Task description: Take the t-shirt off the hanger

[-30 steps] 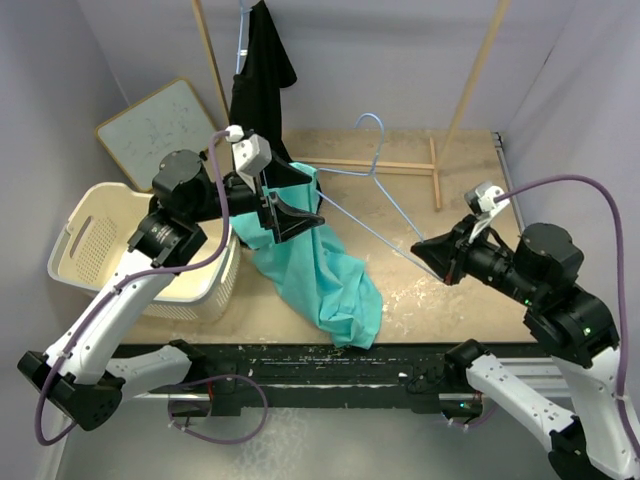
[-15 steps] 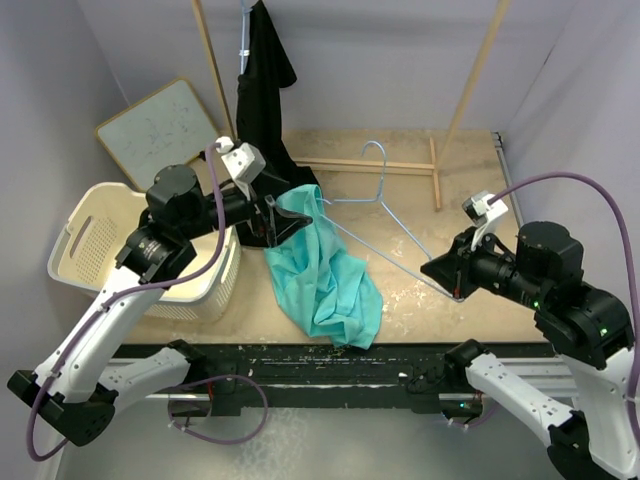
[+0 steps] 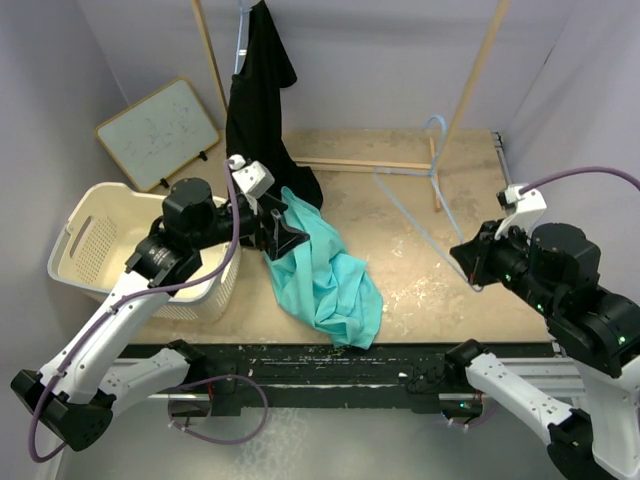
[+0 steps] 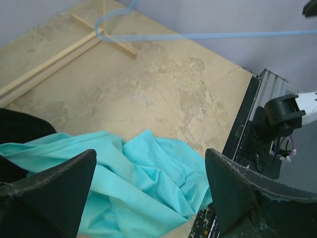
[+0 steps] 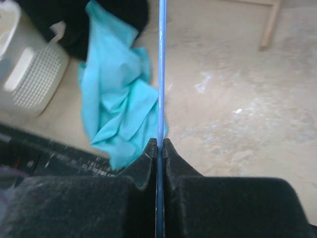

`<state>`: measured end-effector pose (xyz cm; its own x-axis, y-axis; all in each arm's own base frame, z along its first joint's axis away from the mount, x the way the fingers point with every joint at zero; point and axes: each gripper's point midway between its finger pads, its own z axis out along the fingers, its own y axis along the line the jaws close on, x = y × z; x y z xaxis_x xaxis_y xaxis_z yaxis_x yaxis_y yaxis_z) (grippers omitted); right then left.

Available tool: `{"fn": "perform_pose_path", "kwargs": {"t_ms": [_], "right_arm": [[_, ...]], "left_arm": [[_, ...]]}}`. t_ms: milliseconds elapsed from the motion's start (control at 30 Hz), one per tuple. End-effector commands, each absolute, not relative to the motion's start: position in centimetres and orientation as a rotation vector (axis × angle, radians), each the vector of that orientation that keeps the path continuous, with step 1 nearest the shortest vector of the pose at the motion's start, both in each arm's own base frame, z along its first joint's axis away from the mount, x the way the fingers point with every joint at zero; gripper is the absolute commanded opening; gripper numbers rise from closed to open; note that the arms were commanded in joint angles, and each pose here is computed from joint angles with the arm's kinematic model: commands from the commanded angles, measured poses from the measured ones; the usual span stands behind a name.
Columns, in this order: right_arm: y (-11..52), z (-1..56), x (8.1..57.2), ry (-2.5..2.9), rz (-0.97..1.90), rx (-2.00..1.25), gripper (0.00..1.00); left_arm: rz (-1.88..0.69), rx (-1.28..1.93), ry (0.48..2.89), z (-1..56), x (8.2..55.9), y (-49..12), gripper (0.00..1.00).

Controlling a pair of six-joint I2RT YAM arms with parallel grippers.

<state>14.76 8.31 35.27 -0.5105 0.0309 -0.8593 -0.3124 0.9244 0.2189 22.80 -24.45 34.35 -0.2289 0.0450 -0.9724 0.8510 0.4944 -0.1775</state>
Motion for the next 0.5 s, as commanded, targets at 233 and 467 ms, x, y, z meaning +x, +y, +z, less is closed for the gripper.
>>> {"fn": "perform_pose_path", "kwargs": {"t_ms": [233,467], "right_arm": [[3.4,45.2,26.4,1.613,0.049,0.274,0.00],[5.0,49.7,33.1,1.524,-0.022,0.243,0.00]], "left_arm": [[-0.887,0.778,1.700,31.1,22.2,-23.7,0.91],[-0.916,0.768,1.686,31.0,21.4,-23.5,0.90]]}}
